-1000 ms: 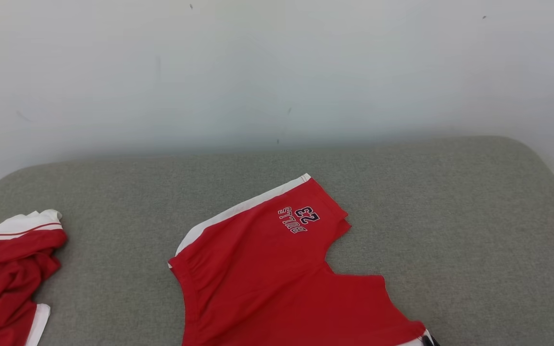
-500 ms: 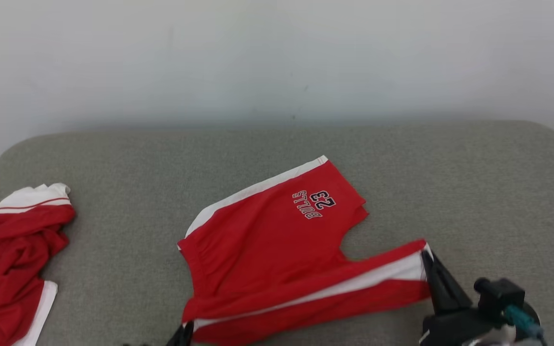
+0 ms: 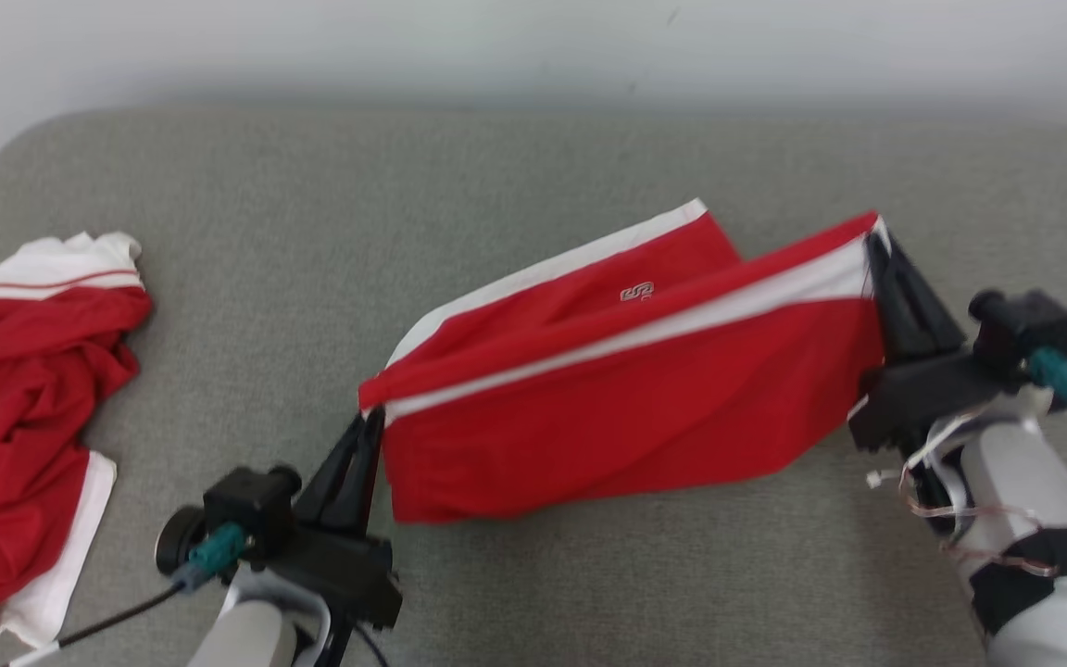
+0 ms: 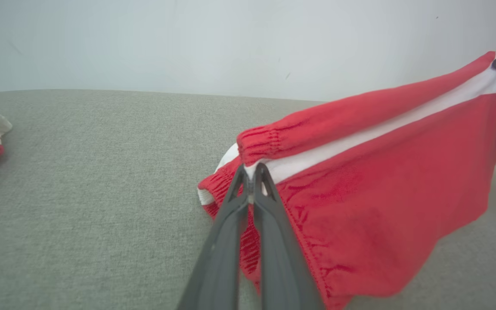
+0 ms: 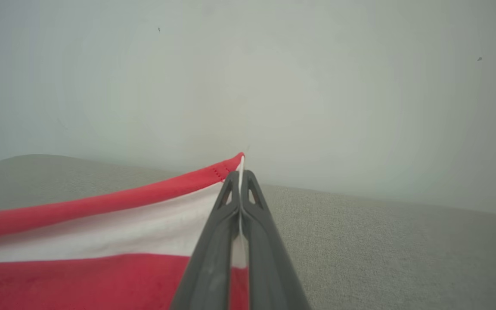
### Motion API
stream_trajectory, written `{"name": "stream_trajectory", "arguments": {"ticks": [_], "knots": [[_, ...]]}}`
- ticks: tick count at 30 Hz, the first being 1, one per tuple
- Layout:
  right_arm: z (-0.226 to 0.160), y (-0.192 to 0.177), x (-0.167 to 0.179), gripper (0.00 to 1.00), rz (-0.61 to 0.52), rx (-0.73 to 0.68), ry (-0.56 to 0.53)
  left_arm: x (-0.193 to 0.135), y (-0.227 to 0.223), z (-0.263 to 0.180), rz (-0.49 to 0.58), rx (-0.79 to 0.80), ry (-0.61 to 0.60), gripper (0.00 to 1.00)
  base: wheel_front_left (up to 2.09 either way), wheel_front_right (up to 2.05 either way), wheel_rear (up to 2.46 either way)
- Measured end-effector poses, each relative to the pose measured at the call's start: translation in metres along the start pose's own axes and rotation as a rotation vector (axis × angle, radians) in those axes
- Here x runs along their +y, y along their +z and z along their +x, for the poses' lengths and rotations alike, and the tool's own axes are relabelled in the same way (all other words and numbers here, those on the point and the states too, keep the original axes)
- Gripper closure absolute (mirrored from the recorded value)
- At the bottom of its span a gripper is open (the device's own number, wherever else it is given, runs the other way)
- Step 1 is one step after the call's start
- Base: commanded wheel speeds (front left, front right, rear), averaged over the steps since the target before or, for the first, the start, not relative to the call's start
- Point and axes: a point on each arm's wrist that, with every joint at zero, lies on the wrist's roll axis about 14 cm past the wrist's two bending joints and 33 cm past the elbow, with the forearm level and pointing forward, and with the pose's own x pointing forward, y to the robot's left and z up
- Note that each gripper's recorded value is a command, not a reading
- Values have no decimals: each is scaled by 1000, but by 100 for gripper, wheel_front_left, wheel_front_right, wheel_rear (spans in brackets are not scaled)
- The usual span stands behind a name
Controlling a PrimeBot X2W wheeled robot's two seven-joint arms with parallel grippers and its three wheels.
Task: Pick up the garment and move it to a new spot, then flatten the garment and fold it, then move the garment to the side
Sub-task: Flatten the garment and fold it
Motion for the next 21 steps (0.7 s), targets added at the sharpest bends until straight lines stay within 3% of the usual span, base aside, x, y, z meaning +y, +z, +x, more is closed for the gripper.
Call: {"name": "stream_trajectory", "arguments": {"ticks": [11, 21], "knots": [[70, -33, 24, 100, -21, 57, 97, 25, -3, 28, 8, -4, 72, 100, 0, 0, 0], [104, -61, 28, 100, -35, 108, 113, 48, -5, 32, 34, 0, 142, 100, 0, 0, 0]]}}
